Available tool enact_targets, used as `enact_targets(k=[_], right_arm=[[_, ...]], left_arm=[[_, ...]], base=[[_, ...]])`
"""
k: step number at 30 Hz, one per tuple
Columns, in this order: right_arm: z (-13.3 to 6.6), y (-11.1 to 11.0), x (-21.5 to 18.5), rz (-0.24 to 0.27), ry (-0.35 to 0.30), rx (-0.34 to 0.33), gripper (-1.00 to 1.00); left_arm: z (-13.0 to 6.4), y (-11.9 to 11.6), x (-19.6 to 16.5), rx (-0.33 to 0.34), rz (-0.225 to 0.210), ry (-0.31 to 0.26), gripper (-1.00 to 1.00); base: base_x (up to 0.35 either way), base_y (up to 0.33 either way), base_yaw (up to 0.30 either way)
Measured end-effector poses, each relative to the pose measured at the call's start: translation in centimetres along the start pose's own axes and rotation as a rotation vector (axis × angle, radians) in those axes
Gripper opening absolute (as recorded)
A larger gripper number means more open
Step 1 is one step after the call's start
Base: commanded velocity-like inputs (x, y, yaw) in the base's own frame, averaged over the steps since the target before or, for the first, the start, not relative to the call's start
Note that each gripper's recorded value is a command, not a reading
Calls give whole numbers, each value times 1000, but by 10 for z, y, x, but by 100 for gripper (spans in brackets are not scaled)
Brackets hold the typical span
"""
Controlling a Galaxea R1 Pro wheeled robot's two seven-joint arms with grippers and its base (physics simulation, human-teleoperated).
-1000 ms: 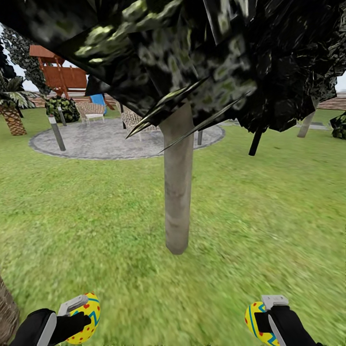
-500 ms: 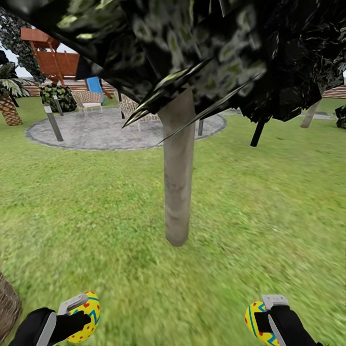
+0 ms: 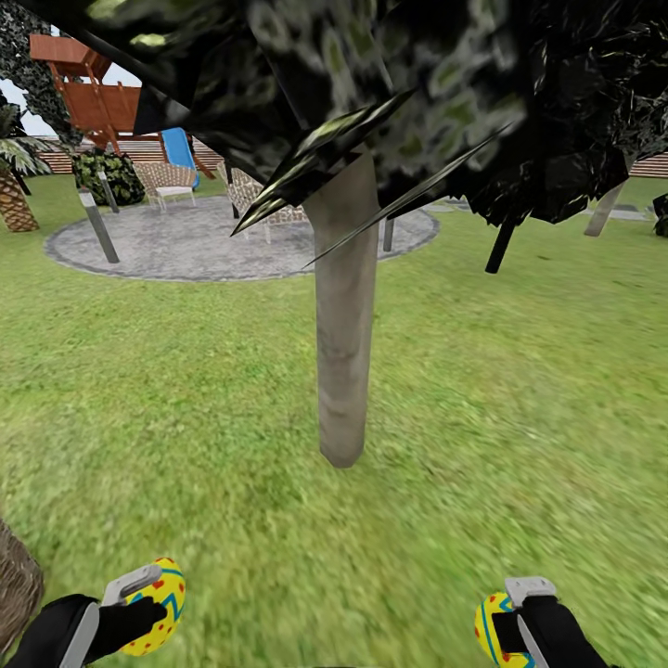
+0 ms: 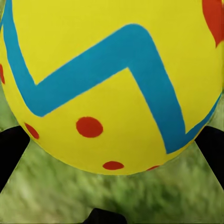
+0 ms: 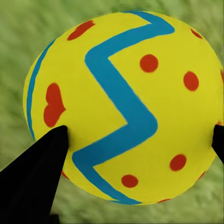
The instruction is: Take the three Easter eggs out of the wicker basket on the lawn in the garden, then place them on the lawn next to a single tree (choose any tree) so that all three eggs are next to the same tree and none are left in the basket.
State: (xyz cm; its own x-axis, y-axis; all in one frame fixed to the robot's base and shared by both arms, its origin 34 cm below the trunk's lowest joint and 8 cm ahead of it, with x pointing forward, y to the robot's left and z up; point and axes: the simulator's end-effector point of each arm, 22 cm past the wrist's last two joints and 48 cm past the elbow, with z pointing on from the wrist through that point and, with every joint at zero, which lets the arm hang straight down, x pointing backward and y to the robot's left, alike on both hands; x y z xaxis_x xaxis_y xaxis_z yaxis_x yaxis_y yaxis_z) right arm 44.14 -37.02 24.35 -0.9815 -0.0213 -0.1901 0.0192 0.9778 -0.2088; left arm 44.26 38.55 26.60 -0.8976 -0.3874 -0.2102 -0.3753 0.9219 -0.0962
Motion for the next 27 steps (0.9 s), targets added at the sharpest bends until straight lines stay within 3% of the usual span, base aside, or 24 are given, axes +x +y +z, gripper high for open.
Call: enact_targets(k=[8,27], right_arm=[[4,2,5,0,7,-2,-100],[25,9,25,-7,67,-12,-100]], left_arm=[[0,5,-11,-6,3,-44,-100],[26,13,15,-36,2,31,-100]], base=[[0,0,0],[0,0,0]])
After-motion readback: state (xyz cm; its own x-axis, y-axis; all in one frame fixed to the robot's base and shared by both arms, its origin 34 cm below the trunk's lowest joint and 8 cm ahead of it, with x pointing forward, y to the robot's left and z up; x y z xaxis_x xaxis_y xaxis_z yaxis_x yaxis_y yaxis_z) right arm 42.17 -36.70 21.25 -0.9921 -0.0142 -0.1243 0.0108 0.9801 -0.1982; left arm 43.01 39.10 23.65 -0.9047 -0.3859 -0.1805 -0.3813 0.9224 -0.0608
